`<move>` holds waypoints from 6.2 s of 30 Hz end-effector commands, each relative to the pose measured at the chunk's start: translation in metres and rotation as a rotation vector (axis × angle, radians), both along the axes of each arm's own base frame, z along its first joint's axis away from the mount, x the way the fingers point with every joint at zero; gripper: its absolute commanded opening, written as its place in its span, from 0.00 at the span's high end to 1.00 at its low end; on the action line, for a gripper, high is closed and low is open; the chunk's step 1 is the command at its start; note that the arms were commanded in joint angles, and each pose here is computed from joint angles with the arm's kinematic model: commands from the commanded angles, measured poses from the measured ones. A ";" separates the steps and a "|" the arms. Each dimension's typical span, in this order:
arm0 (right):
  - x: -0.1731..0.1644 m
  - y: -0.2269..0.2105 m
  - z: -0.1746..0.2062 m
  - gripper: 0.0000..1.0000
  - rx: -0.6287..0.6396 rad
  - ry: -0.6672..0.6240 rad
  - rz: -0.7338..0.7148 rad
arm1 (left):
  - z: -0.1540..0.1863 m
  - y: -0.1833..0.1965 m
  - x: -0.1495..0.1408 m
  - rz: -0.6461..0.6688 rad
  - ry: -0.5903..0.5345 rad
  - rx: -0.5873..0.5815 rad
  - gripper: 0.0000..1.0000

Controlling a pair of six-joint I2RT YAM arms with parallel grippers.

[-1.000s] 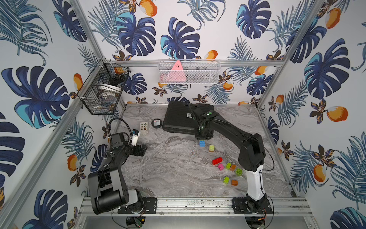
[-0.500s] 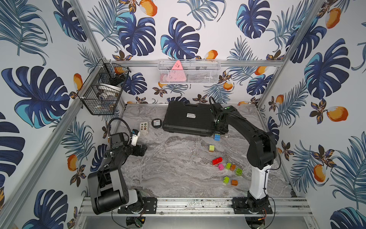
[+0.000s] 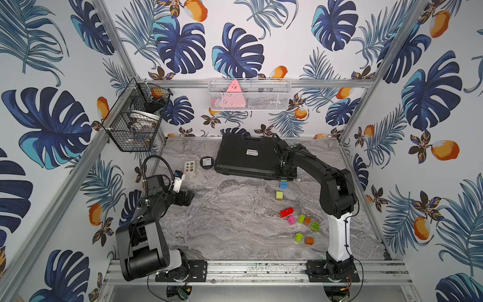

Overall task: Assemble the letter h with lego
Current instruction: Assemble the lego brick with the lego brick.

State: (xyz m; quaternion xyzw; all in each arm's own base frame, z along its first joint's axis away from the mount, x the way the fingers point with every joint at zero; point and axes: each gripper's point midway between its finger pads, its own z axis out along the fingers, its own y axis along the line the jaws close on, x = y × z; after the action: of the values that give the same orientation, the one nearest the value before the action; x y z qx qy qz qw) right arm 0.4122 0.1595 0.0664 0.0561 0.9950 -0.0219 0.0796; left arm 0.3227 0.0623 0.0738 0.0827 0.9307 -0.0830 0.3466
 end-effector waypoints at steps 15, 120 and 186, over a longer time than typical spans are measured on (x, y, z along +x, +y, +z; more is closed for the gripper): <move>-0.005 0.016 -0.022 0.80 0.045 0.009 0.029 | 0.003 -0.002 0.001 -0.012 -0.007 -0.008 0.02; -0.029 0.030 -0.005 0.60 0.067 -0.026 0.091 | 0.008 -0.002 -0.006 -0.013 -0.024 -0.029 0.01; -0.030 0.036 -0.003 0.49 -0.022 -0.054 0.135 | 0.015 0.003 -0.010 0.004 -0.045 -0.064 0.01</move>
State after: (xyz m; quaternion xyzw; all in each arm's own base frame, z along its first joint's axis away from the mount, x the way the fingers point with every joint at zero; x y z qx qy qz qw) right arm 0.3830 0.1977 0.0564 -0.0105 0.9944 -0.0154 0.1038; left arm 0.3133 0.0687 0.0870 0.0655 0.9224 -0.1019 0.3669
